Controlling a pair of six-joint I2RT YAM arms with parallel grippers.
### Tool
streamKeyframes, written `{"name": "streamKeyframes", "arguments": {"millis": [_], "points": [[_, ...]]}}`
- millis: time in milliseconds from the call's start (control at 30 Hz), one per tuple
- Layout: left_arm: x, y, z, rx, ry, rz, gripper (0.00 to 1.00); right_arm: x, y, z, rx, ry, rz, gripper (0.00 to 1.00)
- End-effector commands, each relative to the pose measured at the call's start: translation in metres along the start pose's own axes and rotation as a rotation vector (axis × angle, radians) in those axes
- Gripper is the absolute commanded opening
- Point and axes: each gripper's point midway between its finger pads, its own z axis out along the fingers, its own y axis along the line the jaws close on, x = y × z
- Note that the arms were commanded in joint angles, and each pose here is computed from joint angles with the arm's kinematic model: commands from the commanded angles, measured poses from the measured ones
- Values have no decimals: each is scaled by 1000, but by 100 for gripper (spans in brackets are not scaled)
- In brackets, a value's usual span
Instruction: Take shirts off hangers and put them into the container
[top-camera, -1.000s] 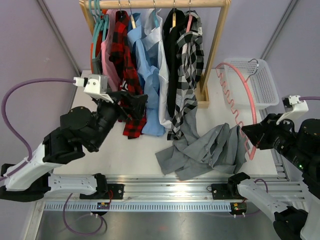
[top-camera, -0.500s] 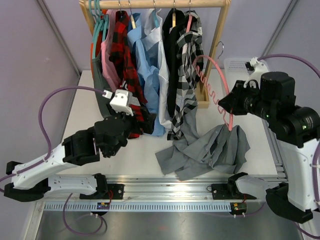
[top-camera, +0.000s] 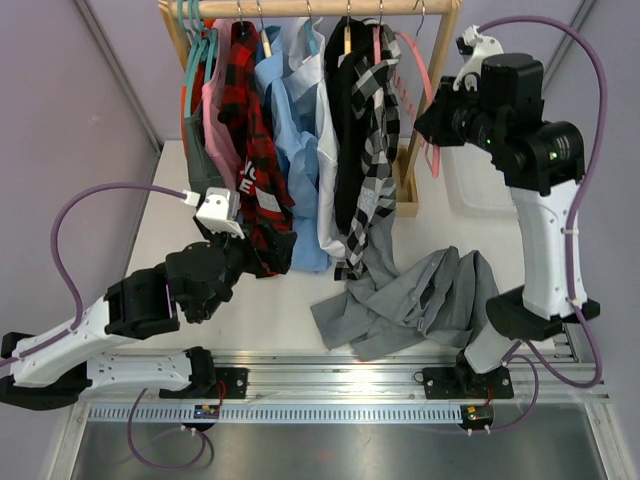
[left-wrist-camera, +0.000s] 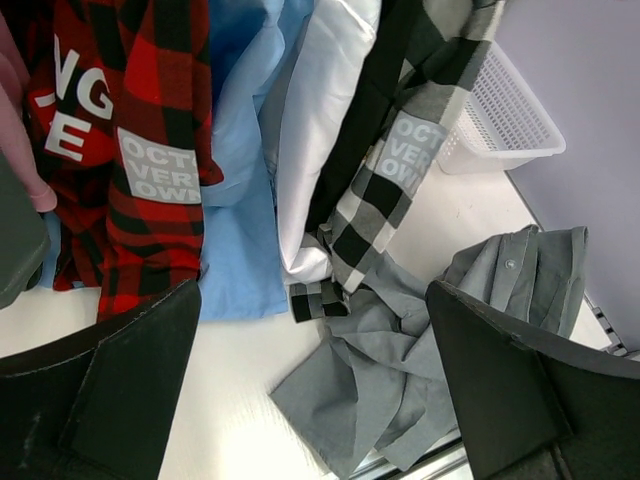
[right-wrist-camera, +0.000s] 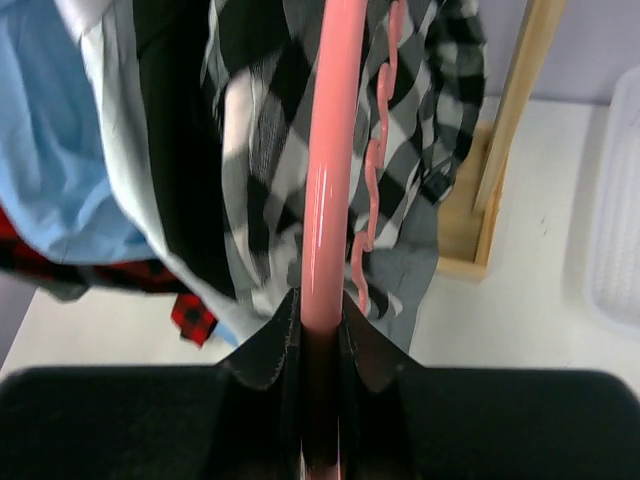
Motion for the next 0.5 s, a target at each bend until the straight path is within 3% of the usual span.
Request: {"name": "streamKeyframes", "arguments": {"millis": [0, 167, 467], "points": [[-6, 9, -5, -22, -31, -54, 99, -44, -6, 5, 63, -152, -59, 0], [-6, 17, -10, -39, -32, -56, 99, -62, -11, 20, 99, -214, -74, 0], [-2, 23, -12, -50, -26, -62, 99, -51, -21, 53, 145, -173, -82, 0]]}}
